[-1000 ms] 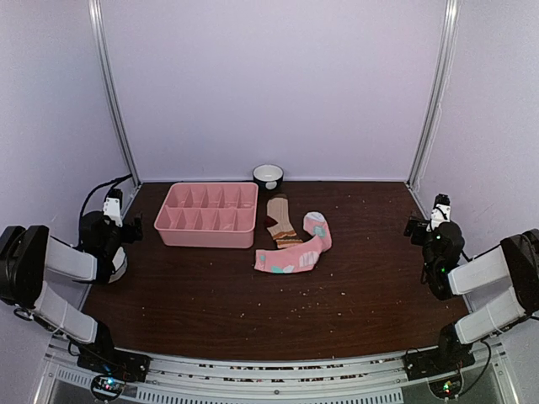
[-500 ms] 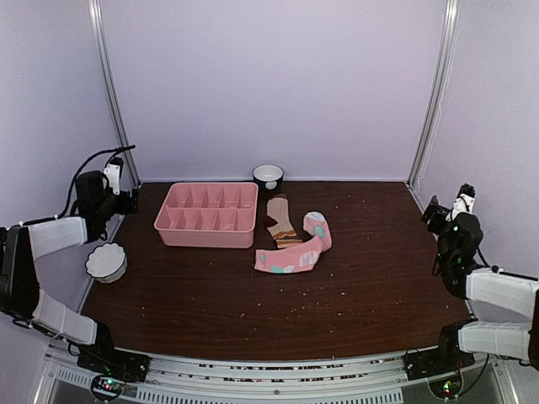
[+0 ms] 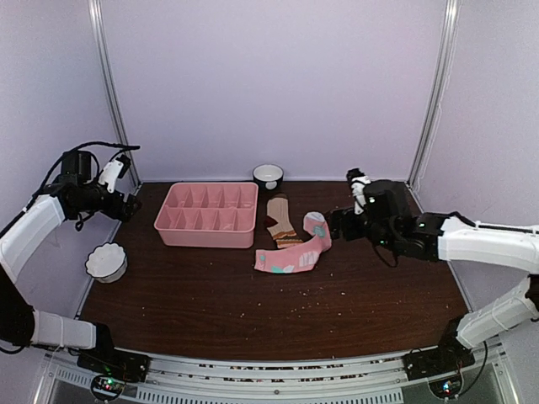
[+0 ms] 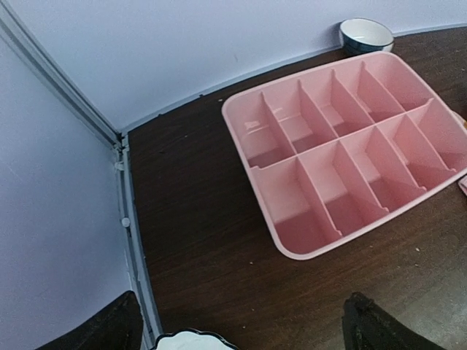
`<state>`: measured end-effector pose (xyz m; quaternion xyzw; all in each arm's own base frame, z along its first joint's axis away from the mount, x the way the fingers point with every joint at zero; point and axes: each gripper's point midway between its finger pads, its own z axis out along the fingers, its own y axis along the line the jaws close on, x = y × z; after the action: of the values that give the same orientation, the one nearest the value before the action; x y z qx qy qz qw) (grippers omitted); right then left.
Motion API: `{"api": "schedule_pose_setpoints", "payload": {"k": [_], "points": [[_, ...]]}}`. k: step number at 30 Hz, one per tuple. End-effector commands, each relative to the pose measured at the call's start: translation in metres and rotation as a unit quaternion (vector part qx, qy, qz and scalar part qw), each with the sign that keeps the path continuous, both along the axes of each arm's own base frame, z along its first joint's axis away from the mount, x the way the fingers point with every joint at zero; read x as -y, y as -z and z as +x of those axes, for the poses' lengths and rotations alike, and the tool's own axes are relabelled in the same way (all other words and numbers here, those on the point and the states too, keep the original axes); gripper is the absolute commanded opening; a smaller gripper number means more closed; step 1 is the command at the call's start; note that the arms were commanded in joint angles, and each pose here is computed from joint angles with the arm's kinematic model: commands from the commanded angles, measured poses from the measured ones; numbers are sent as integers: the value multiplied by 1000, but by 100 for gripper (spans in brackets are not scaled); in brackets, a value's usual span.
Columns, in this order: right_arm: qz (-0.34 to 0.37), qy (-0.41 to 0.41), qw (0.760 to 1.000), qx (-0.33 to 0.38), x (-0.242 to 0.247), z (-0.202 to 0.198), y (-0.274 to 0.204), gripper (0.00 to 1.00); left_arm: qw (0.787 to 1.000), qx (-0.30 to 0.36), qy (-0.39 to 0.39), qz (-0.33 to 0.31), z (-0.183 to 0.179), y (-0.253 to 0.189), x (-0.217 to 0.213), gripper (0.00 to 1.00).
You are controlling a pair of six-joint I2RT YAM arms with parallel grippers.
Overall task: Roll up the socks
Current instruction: Move the sock to the center of the board.
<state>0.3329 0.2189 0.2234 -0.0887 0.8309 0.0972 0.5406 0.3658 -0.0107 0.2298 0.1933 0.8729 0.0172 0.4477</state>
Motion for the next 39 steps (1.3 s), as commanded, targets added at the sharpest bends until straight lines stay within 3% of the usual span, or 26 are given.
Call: {"api": "schedule_pose_setpoints", "payload": {"k": [1,9,15,27,39], "points": [[-73,-26,994,-75,-60,-19,40,100,996,-28,82,-37,-29,-7,28,98],[-71,-133,983,-108,-195,-35,75,100,995,-38,94,-13,-46,7,27,98],[-88,-139,975,-148,-237,-22,114,88,992,-46,120,-14,-57,11,34,98],[-112,-97,972,-180,-234,9,169,68,984,-57,165,-32,-68,12,49,98],[-112,-106,965,-211,-232,2,207,55,979,-64,184,-52,-63,12,57,98]]}}
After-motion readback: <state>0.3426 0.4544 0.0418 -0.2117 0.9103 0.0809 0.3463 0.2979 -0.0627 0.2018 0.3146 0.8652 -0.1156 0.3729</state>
